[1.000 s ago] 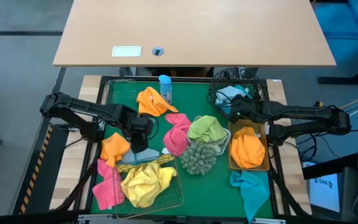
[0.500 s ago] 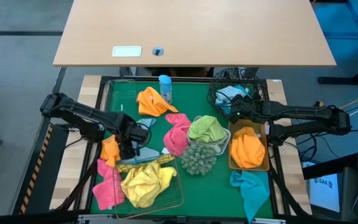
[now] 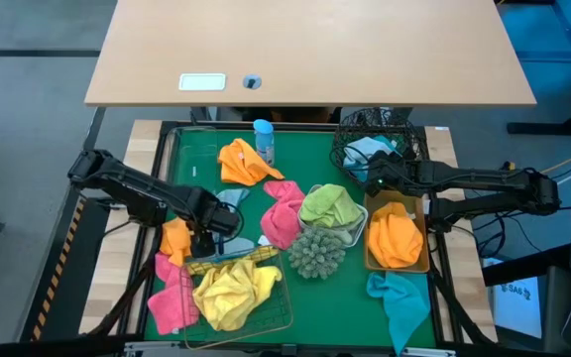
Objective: Sort microfiber towel by color & place in baskets
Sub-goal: Put the blue microfiber cloth into the black basket
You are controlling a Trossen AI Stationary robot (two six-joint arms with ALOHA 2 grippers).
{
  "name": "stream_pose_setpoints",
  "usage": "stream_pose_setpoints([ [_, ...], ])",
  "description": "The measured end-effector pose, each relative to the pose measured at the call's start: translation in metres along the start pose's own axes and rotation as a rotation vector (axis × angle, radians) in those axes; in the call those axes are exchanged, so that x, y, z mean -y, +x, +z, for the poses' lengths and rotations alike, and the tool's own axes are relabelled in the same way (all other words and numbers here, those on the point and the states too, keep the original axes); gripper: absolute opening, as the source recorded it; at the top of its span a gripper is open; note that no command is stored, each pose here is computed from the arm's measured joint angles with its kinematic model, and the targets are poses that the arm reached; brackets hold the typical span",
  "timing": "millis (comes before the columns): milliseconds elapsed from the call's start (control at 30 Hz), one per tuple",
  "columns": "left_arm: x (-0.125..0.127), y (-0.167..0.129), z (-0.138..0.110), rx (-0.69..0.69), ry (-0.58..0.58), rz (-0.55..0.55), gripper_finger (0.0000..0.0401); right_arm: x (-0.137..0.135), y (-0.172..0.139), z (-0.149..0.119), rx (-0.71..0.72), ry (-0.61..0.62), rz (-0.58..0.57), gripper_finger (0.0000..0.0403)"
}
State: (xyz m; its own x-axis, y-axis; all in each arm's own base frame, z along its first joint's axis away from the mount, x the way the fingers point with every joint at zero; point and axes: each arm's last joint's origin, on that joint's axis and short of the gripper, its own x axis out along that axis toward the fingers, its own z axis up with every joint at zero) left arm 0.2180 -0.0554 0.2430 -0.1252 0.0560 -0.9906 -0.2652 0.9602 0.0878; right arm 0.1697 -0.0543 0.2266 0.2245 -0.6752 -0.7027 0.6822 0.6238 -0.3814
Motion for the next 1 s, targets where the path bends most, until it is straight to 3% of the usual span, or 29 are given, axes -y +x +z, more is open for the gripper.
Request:
stream_pose_setpoints([
  [700,0.015,0.034,0.025,-0.106,0.164,0.079,0.0220,0.000,0.000,0.000,0.000,0.000,0.000,0.0191],
  [867,0.017,0.038,0.027,-0.134,0.197,0.063,0.0205,0.000,0.000,0.000,0.000,-0.001,0.000,0.0191],
  [1000,0.017,0.038,0.027,-0.133,0.206,0.063,0.0167,0.000,0.000,0.000,0.000,0.000,0.000,0.0191],
])
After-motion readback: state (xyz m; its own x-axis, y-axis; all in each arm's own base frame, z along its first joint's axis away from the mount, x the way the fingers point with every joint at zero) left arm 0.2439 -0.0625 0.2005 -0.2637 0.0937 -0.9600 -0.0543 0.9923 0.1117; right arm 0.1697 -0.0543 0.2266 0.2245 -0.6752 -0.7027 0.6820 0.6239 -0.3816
